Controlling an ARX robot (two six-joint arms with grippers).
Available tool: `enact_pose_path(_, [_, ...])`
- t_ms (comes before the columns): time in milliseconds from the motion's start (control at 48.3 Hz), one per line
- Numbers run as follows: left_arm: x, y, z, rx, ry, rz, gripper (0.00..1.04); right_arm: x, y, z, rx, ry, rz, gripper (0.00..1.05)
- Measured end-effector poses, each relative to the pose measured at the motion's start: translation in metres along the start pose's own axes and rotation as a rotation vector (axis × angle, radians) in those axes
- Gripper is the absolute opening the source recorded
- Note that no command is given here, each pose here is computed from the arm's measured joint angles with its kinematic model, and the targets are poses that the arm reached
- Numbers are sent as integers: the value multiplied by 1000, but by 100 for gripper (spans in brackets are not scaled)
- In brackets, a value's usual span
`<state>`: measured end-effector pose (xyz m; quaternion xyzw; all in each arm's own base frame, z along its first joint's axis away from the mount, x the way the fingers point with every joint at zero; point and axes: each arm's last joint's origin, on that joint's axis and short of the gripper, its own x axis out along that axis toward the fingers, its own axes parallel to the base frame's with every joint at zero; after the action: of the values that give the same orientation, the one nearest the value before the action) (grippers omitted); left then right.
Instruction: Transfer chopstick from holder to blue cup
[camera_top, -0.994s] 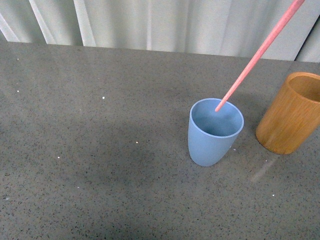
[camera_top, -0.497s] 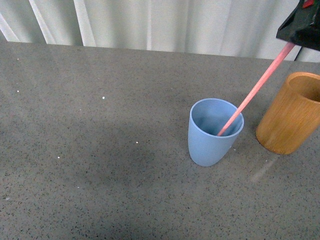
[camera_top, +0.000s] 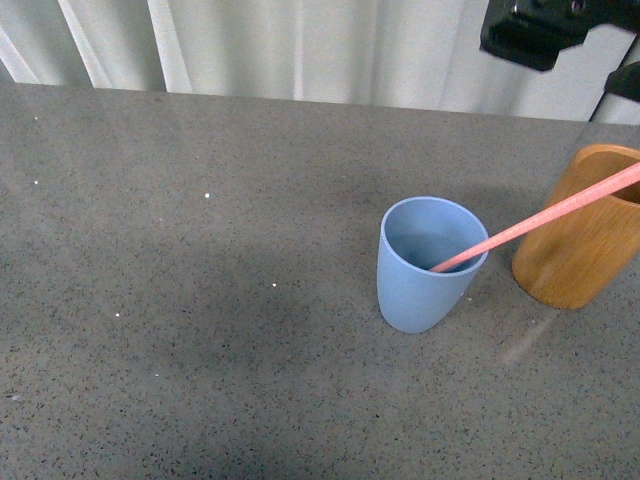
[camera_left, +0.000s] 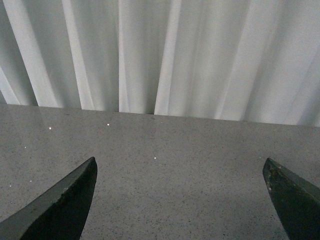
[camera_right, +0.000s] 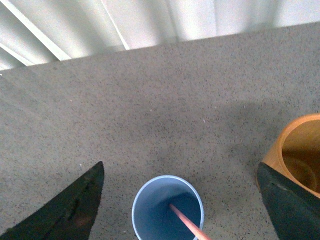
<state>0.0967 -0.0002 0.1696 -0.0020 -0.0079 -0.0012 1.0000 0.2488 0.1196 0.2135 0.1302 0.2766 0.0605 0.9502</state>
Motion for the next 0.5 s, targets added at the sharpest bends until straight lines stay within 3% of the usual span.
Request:
enact_pose_path(41, [0,0,0,0,0,0,98,-7,1,4,-5,-15,9,97])
enact_pose_path(269, [0,0,0,0,0,0,98,-55,-6,24,-40,-144,-8,95])
enact_pose_path(497, [0,0,0,0,0,0,98,-119,-54,12,-119,-293,-182,95])
